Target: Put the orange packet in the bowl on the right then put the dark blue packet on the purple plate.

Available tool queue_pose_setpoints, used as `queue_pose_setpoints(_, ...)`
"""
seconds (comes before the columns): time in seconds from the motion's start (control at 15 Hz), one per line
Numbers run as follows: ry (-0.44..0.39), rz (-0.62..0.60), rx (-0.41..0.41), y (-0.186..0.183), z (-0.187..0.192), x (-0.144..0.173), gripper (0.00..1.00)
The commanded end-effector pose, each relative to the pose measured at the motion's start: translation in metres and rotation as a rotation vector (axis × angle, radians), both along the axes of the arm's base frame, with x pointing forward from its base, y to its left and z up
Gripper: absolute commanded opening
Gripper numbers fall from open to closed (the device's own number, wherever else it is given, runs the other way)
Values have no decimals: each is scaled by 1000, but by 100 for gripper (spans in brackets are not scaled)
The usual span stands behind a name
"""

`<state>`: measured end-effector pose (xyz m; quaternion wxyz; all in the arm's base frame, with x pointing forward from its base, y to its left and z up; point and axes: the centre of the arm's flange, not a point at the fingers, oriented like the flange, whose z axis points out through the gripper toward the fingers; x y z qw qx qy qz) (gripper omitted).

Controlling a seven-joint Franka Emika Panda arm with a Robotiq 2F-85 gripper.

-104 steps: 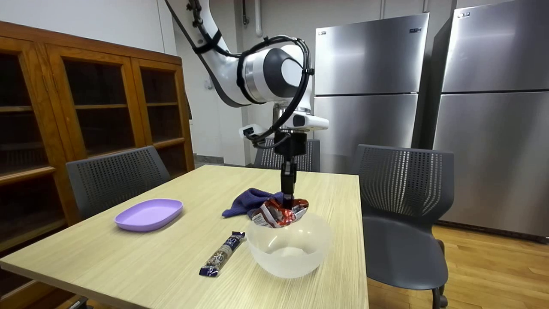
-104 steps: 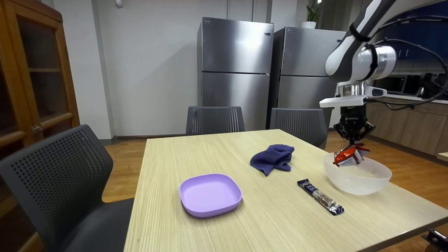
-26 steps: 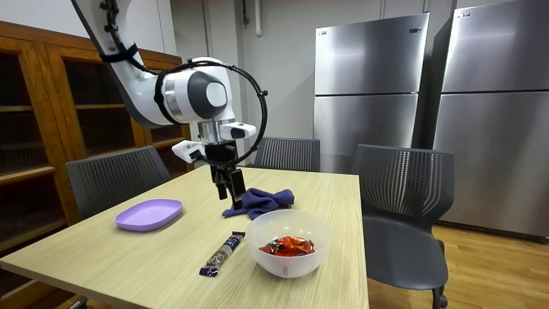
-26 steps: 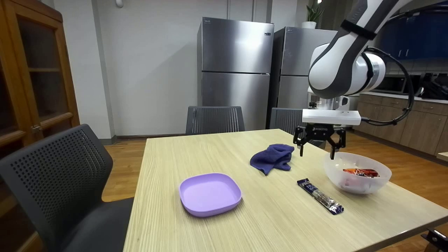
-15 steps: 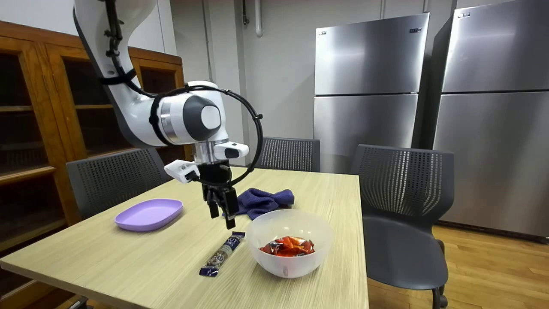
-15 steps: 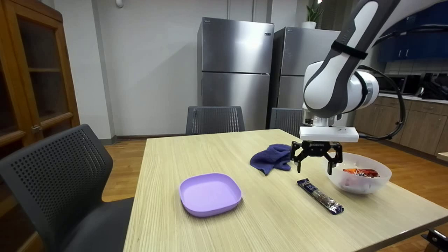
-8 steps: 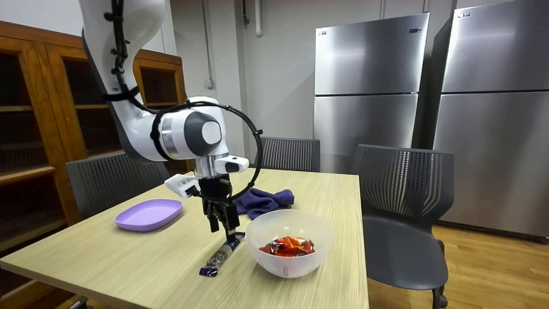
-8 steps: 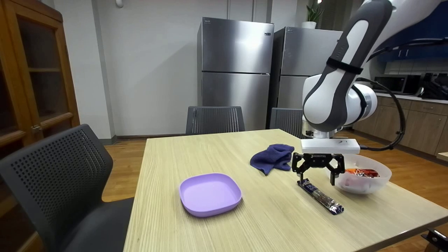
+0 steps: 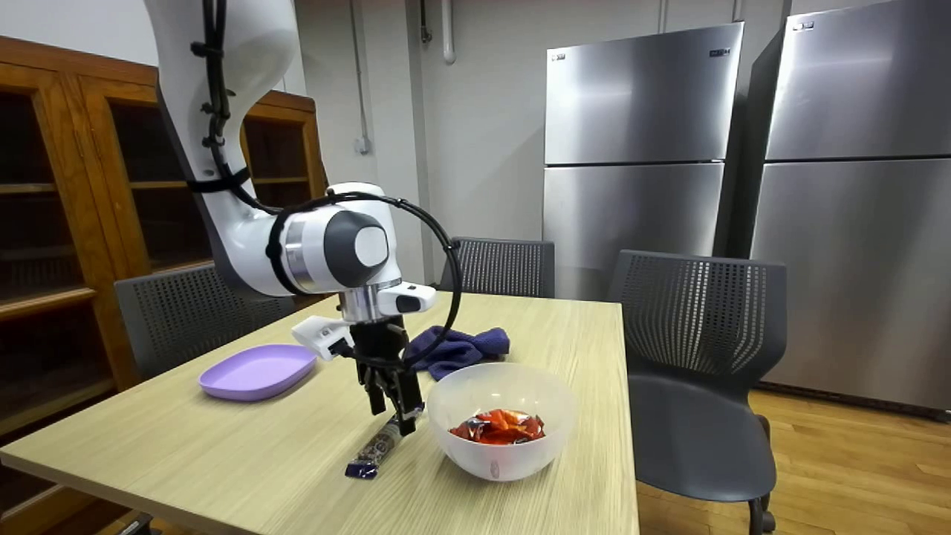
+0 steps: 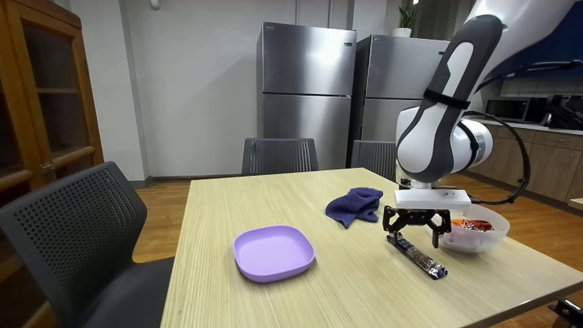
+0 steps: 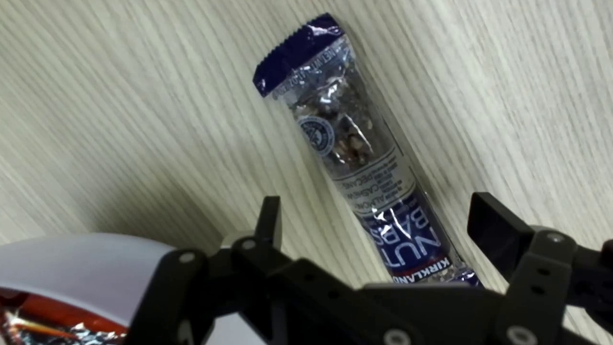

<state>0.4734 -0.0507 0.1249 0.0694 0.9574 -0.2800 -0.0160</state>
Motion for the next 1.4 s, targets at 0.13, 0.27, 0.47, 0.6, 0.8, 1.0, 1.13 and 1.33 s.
queue_pose_setpoints(0.13,-21,20,12,-3,-10,3,100)
queue_pose_setpoints(0.27,-20,19,12,-4,-13,3,100)
queue_pose_setpoints(0.47,-14,18,15,-5,-16,2,100)
queue_pose_setpoints(0.6,-10,15,17,-5,-18,2,100)
queue_pose_setpoints(0.8,-8,12,16,-7,-20,2,65)
queue_pose_setpoints(1.0,-11,16,14,-6,-20,4,43)
queue_pose_setpoints(1.13,-13,17,13,-6,-19,5,26)
queue_pose_setpoints(1.33,-19,11,15,-8,-16,6,5)
